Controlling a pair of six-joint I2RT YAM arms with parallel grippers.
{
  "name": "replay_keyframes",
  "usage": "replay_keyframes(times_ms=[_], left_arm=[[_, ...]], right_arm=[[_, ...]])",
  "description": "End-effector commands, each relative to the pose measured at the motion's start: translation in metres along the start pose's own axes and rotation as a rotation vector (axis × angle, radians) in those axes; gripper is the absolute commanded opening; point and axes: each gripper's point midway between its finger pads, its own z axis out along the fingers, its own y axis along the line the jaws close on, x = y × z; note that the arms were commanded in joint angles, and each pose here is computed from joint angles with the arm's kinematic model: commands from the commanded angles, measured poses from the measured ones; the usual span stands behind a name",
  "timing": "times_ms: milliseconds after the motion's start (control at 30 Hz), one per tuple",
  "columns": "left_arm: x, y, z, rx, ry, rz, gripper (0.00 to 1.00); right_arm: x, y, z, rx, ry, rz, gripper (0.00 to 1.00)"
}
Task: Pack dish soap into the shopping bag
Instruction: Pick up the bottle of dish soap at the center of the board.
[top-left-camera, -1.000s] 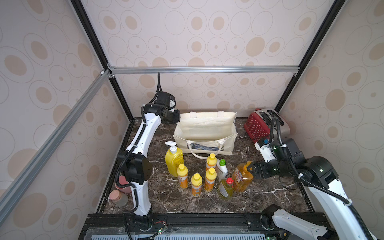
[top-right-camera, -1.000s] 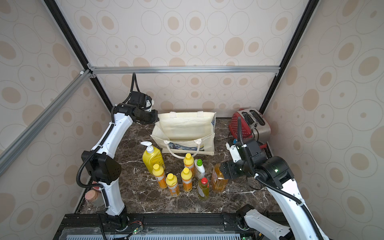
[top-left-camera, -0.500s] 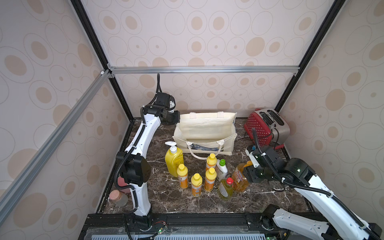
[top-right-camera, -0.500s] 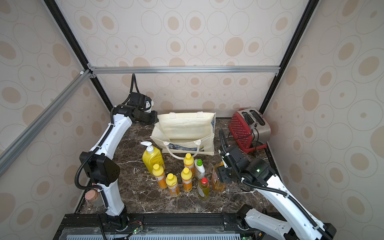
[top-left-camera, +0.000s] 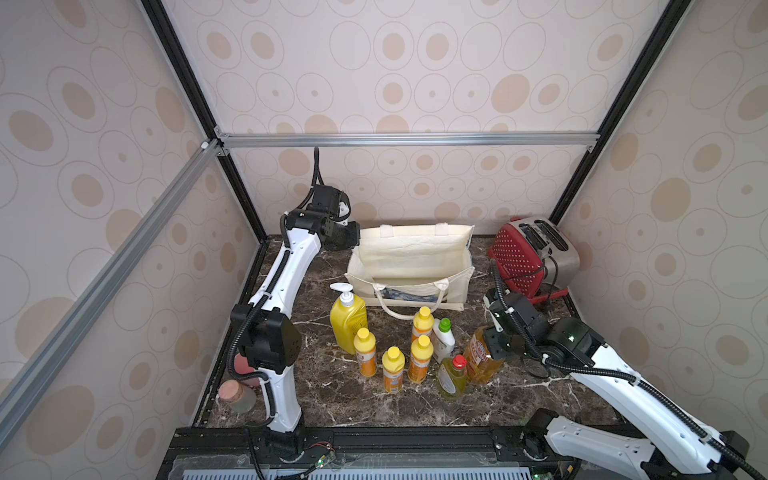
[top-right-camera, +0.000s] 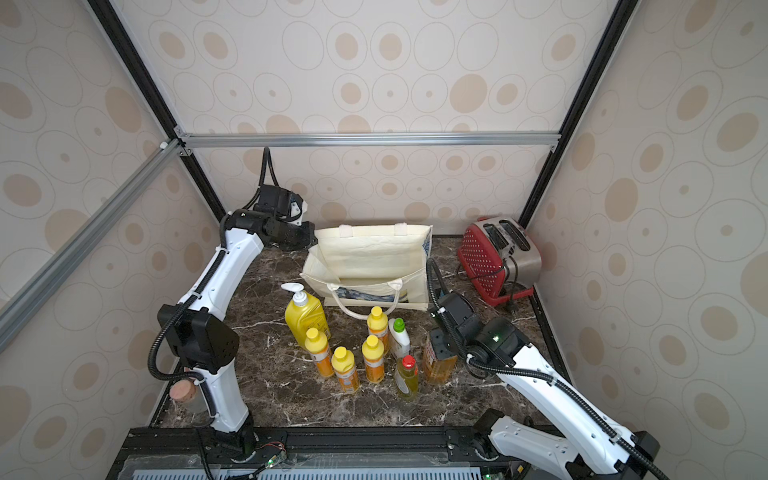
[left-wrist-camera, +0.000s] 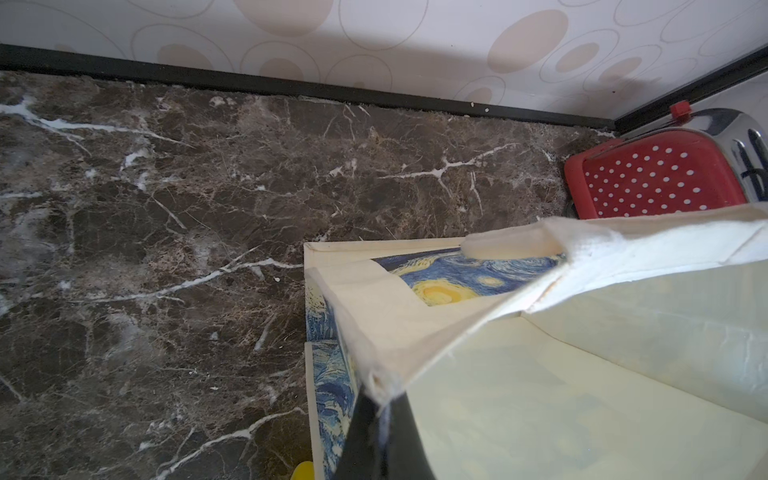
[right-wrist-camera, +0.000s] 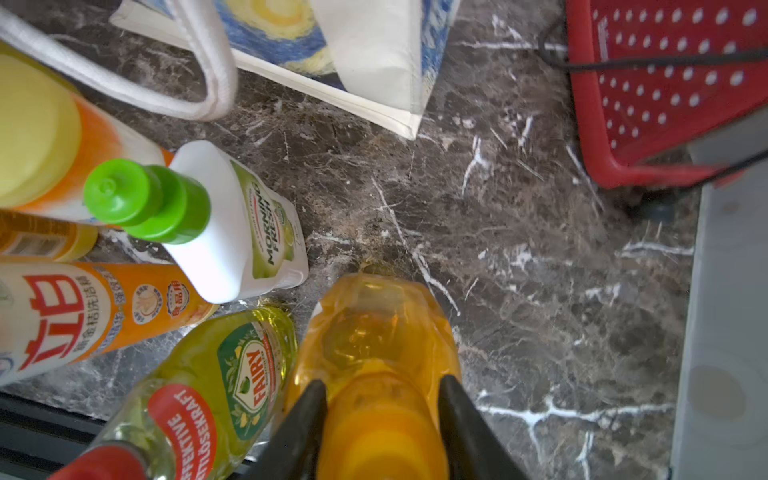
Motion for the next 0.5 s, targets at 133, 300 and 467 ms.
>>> replay_keyframes(times_ms=[133, 300, 467], left_arm=[[0.01, -0.007, -0.014, 0.023, 0.024, 0.016, 0.0], [0.01, -0.008, -0.015, 0.029, 0.026, 0.017, 0.0], [0.01, -0.007, -0.014, 0.027, 0.028, 0.018, 0.0]], right_arm=[[-0.002, 0.003, 0.009, 0.009, 0.002, -0.002, 0.25], [-0.004, -0.001, 0.007, 0.026, -0.005, -0.01, 0.1], [-0.021, -0.012, -0.012, 0.078, -0.054, -0.025, 0.04]])
